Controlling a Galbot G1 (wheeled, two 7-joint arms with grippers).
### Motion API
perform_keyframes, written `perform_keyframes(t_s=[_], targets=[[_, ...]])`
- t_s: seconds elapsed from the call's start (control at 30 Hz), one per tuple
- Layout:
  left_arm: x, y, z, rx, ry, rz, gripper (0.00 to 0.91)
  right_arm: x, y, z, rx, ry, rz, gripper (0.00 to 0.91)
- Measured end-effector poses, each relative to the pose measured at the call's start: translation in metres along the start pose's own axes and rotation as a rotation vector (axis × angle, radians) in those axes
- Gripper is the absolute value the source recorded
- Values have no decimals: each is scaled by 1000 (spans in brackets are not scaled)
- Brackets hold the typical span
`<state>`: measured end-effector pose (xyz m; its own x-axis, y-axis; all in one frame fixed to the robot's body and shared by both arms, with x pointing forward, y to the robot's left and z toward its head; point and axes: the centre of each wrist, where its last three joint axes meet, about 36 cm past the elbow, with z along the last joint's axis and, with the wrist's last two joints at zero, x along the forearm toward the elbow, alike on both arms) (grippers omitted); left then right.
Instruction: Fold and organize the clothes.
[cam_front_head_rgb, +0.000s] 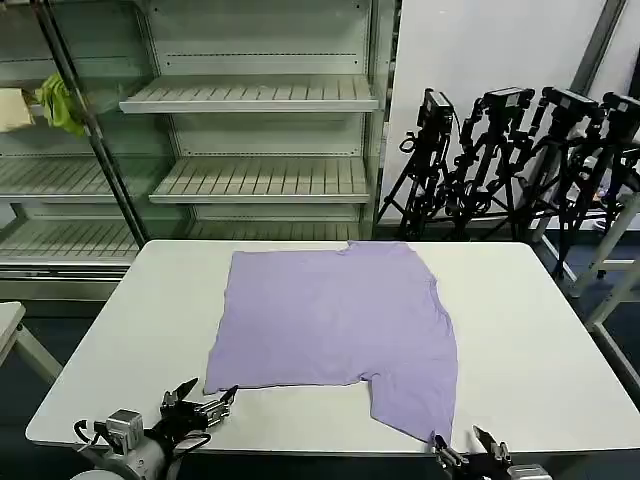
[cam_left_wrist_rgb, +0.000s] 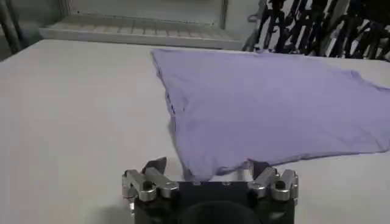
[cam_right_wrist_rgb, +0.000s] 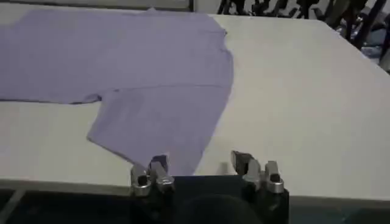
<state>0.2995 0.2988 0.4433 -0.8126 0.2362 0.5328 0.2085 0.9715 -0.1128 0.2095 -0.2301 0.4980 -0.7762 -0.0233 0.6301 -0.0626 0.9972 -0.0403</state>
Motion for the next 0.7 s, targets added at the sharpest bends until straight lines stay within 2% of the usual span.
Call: perform_keyframes(t_s=[0.33,0.43,0.53,0.57,0.63,0.67,0.7], targets=[[-2,1,4,0,2,-2,897,-6,5,8,8,-3,1,746],[-2,0,5,-3,2,-4,877,-7,7,10,12,-4,-3,695],[-2,-1,5,-4,1,-4,776,-7,8,11,14,-3,-7,665],[-1,-1,5,-5,2,-3,715,-8,9,12,16,-2,-9,645],[-1,-1,5,-8,2,-3,675,-8,9,13,19,-1,-12,605],[-1,-1,5,-8,2,-2,615,-8,10,14,20,0,-14,524],[-1,-1,5,-9,2,-2,564,-8,10,15,21,0,-15,504]])
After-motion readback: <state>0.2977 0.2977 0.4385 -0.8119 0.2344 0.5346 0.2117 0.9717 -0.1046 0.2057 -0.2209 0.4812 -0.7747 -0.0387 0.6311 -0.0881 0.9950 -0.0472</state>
